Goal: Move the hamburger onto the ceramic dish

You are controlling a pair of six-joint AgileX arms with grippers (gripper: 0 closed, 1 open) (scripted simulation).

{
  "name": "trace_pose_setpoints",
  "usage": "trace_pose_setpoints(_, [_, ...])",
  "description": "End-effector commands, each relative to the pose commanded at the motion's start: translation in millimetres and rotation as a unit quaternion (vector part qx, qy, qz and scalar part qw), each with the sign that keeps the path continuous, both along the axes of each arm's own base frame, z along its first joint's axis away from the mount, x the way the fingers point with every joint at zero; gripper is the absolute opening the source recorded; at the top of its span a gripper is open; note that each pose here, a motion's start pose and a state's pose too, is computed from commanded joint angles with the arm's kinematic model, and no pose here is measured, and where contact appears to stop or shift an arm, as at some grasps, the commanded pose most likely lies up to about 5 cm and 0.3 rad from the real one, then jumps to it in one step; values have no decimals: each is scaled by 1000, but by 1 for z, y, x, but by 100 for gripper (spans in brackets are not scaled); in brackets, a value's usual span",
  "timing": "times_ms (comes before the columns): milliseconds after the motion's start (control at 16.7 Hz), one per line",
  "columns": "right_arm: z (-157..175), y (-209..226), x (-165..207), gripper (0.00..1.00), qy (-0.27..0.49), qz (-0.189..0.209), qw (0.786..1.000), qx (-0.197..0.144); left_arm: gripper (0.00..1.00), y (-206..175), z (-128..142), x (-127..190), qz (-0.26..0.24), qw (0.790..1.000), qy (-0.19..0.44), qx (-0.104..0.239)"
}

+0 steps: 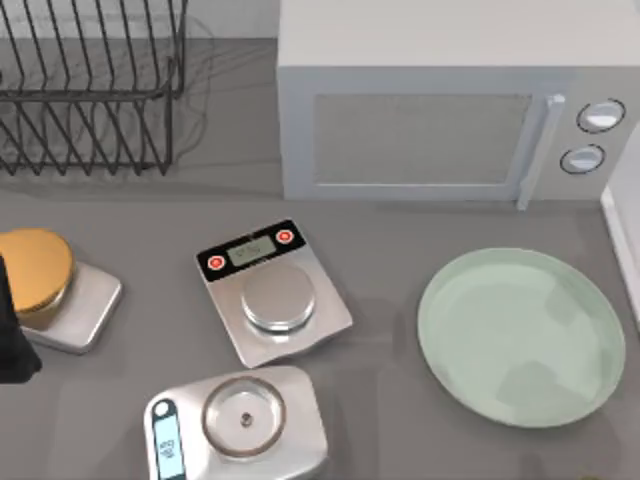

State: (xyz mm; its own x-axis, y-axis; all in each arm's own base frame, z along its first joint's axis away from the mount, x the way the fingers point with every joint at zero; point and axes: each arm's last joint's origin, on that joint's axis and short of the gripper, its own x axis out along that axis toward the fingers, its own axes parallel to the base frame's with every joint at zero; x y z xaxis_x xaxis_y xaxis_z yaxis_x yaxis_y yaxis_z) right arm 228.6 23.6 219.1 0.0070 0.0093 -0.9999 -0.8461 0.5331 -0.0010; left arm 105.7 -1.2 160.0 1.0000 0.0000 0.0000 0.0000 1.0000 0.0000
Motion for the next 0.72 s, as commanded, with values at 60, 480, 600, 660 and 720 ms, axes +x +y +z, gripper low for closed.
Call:
trace_pose_setpoints(60, [0, 11, 12, 0, 2, 36, 999, 0, 100, 0, 0, 0, 0, 1000, 0, 0])
trace_pose_setpoints(480, [-23, 113, 76, 0, 3, 271, 963, 2, 100, 0, 0, 0, 0, 1000, 0, 0])
trace_pose_setpoints(600, [-24, 122, 78, 0, 0, 286, 958, 3, 100, 0, 0, 0, 0, 1000, 0, 0])
trace_pose_setpoints(660, [-24, 122, 78, 0, 0, 286, 958, 3, 100, 0, 0, 0, 0, 1000, 0, 0])
trace_pose_setpoints(720, [-24, 122, 78, 0, 0, 286, 958, 3, 100, 0, 0, 0, 0, 1000, 0, 0])
